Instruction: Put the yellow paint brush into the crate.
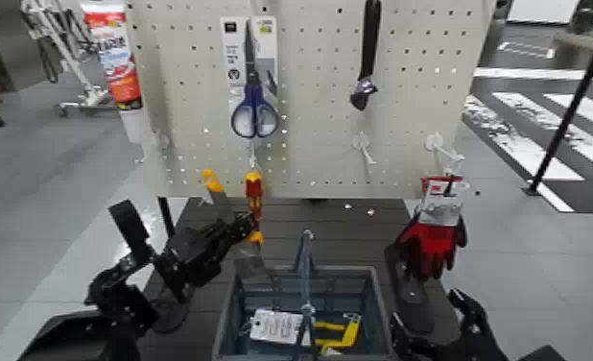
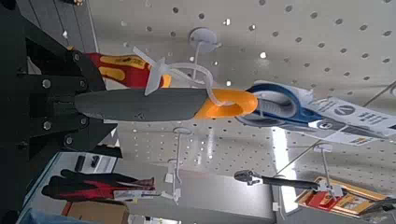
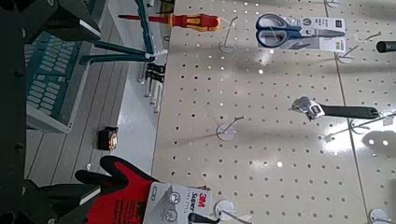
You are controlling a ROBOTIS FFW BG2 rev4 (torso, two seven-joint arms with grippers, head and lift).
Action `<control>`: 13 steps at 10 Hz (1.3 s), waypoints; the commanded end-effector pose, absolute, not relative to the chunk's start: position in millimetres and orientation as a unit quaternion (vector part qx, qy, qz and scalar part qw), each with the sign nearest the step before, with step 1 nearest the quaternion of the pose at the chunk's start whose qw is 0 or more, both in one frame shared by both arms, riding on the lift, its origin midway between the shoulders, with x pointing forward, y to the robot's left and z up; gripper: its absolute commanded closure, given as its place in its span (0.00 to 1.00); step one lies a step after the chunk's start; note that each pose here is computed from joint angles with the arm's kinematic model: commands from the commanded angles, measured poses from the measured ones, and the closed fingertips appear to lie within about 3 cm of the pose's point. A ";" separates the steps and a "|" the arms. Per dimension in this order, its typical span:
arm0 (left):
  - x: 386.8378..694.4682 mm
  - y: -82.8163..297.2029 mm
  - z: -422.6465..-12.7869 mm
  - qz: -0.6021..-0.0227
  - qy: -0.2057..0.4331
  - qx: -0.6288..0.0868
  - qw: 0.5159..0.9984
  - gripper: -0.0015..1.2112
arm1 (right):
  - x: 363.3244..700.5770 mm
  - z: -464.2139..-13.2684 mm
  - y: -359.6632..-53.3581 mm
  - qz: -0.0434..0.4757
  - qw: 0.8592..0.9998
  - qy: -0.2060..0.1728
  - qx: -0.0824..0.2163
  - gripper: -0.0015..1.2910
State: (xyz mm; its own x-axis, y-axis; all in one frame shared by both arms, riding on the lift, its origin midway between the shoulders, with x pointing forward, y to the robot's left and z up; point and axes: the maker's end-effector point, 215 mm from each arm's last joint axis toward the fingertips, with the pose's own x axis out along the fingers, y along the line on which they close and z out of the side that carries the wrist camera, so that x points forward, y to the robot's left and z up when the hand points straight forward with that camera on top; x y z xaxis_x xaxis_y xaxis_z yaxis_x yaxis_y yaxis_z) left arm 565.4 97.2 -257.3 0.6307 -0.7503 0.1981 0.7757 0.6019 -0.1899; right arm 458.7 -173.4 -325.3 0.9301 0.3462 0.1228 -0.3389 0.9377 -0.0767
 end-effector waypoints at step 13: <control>544.8 36.1 -351.5 -0.468 0.053 -0.160 0.868 0.00 | 459.3 -326.4 -171.5 0.178 0.981 -0.067 -0.023 0.11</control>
